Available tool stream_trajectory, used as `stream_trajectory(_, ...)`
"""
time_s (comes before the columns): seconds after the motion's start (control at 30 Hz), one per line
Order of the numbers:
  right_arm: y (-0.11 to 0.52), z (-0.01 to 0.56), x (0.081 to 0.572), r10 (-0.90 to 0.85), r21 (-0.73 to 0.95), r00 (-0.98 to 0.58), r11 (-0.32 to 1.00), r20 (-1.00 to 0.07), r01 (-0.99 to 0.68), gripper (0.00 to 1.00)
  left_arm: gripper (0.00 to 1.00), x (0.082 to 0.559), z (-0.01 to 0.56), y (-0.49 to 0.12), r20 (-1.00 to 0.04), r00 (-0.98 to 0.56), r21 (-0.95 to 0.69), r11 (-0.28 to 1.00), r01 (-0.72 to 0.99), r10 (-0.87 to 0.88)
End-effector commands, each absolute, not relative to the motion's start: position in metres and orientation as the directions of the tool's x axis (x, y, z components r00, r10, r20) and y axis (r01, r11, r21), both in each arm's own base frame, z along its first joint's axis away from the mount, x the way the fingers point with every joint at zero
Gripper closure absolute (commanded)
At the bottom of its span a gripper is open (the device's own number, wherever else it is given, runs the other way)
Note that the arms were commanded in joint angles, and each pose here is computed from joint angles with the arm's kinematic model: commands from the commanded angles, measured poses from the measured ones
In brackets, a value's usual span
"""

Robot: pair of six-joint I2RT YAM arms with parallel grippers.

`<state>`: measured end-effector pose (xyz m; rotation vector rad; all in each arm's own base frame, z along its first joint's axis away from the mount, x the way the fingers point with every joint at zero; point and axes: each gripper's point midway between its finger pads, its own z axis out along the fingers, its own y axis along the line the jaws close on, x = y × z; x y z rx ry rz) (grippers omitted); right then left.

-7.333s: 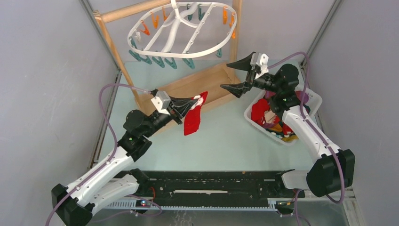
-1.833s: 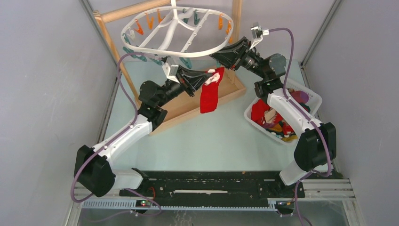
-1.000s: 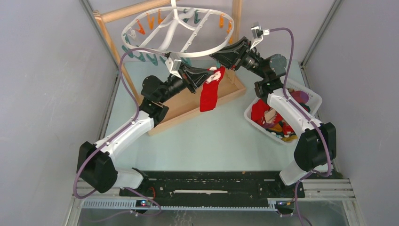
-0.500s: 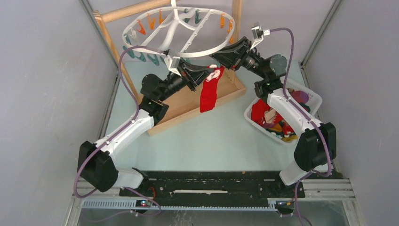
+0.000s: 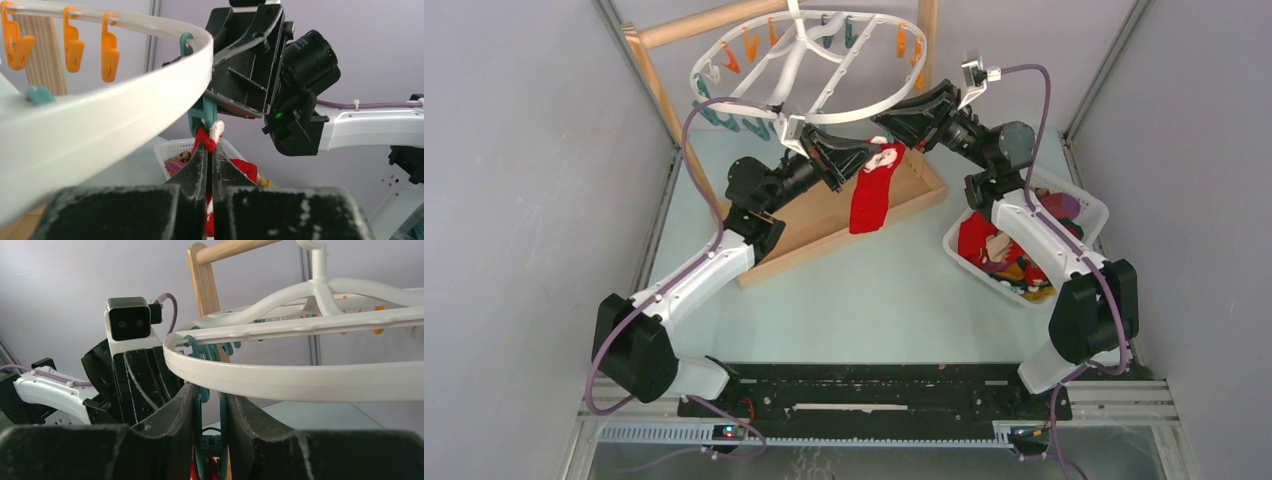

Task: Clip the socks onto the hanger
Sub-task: Clamp the sock onto the hanger.

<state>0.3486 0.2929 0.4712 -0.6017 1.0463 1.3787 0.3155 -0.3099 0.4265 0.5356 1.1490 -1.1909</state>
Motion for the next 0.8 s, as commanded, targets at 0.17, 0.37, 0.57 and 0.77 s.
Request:
stream_trajectory(0.17,0.287,0.486,0.328,0.499,0.102,-0.019,0.139,-0.867,-0.985,0.81,1.0,0.301,0.482,-0.301,-0.84,0.02,-0.166,0.293,0.941,-0.542)
stream_trajectory(0.37,0.286,0.486,0.328,0.502,0.107,-0.027,0.132,-0.865,-0.985,0.8,1.0,0.303,0.484,-0.299,-0.821,0.015,-0.183,0.288,0.94,-0.571)
stream_trajectory(0.57,0.285,0.484,0.327,0.496,0.127,-0.052,0.119,-0.867,-0.985,0.69,1.0,0.307,0.484,-0.299,-0.813,0.017,-0.191,0.294,0.937,-0.582)
stream_trajectory(0.77,0.282,0.485,0.328,0.496,0.139,-0.062,0.121,-0.866,-0.983,0.47,1.0,0.313,0.471,-0.302,-0.822,-0.005,-0.212,0.298,0.931,-0.569)
